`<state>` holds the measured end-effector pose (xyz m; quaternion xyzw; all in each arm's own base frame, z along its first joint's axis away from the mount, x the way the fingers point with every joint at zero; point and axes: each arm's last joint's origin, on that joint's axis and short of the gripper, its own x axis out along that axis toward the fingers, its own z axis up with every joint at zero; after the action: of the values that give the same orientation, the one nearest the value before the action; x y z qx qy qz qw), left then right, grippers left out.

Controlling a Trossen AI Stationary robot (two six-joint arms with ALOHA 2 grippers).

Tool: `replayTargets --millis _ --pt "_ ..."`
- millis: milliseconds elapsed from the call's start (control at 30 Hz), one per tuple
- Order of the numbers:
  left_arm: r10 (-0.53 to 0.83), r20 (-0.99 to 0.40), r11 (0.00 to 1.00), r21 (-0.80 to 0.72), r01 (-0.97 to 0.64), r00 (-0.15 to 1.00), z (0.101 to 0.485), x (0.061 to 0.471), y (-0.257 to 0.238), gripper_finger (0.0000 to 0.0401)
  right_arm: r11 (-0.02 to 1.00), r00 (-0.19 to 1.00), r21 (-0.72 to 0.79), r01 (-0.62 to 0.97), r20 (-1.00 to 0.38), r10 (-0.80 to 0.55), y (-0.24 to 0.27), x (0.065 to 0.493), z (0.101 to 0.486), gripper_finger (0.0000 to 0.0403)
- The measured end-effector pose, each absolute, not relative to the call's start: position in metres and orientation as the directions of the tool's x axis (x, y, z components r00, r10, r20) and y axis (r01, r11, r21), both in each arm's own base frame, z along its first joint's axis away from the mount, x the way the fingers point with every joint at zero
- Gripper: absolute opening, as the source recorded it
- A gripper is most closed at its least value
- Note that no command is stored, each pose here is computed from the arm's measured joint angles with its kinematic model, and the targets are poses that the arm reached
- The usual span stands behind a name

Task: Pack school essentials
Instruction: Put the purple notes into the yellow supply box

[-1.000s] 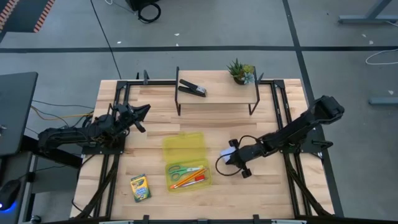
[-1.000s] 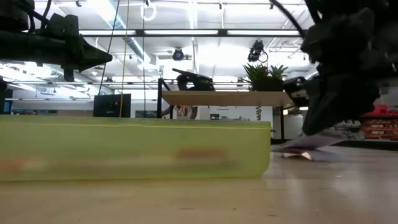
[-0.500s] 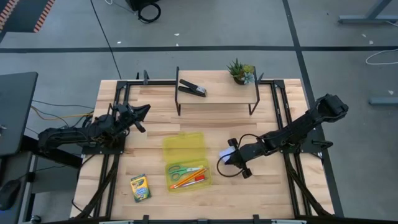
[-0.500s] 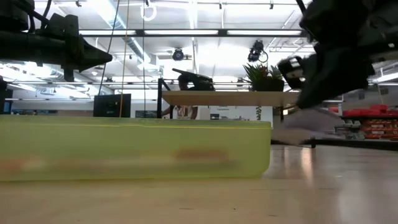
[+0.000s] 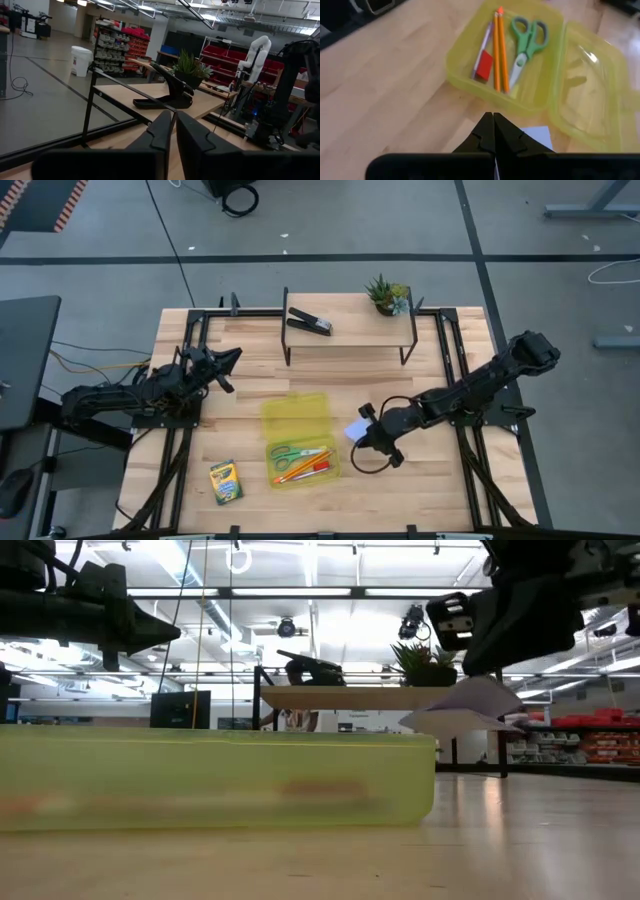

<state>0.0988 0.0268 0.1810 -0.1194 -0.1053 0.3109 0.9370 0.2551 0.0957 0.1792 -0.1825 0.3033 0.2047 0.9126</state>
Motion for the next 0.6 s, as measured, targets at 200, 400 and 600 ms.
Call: replayTargets --millis 200,400,600 --pt "0.608 0.123 0.778 -0.289 -0.557 0.785 0.181 0.099 0.027 0.0035 0.845 0.752 -0.209 -0.492 -0.591 0.292 0.088 0.265 0.191 0.0004" --pt "0.608 0.123 0.778 -0.289 -0.557 0.784 0.181 0.099 0.027 0.0028 0.837 0.754 -0.183 -0.516 -0.561 0.342 0.087 0.285 0.191 0.0004" --pt "0.608 0.123 0.778 -0.289 -0.558 0.785 0.181 0.099 0.027 0.0035 0.776 0.706 -0.156 -0.611 -0.552 0.445 0.097 0.330 0.188 0.0004"
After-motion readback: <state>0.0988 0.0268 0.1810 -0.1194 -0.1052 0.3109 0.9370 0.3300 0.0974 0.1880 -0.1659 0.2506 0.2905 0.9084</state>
